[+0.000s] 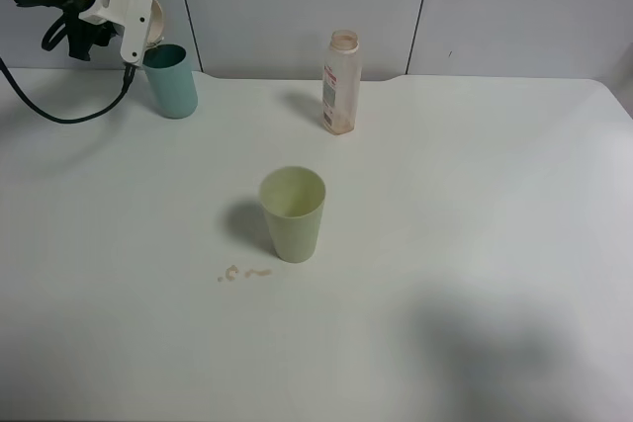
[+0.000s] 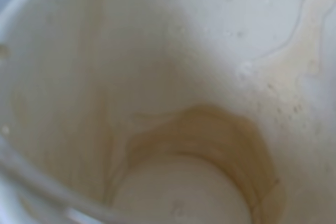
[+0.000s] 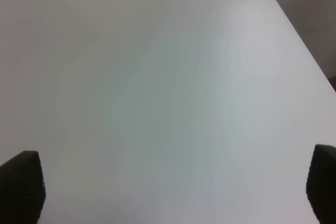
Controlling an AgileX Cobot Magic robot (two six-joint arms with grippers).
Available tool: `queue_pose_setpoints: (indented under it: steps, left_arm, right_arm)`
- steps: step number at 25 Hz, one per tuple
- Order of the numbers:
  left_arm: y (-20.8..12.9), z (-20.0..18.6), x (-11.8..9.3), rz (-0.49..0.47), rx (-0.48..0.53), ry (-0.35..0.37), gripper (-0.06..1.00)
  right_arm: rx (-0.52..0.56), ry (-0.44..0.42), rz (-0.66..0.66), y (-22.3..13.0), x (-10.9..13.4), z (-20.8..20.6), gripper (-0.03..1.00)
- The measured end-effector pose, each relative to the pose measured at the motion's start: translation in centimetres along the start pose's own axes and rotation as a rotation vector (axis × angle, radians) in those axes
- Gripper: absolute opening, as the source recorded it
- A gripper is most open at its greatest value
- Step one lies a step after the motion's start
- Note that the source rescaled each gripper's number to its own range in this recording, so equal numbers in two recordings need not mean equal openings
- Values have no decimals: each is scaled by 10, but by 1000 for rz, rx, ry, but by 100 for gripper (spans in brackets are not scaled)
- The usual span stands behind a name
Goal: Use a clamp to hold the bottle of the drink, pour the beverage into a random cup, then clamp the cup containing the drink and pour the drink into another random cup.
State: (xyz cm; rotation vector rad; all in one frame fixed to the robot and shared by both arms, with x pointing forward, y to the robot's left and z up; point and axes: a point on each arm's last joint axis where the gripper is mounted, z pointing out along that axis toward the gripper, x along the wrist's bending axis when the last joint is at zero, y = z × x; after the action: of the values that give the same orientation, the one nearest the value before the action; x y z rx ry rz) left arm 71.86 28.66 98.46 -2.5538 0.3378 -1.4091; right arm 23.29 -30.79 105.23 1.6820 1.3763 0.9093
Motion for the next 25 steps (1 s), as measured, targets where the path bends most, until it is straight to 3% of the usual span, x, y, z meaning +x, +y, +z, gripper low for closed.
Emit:
queue_pose_setpoints:
  steps: [16,21,24,25]
  left_arm:
    - [0,0,0,18,2,2,0]
    - [0,0,0,-123,-6,-5,0]
    - [1,-1,0,-264,-8,-7,0]
    - [0,-3,2,-378,-9,-4,0]
  right_arm:
    - [0,0,0,0,0,0,100]
    - [0,0,0,0,0,0,100]
    - [0,0,0,0,0,0,100]
    - [0,0,0,0,0,0,100]
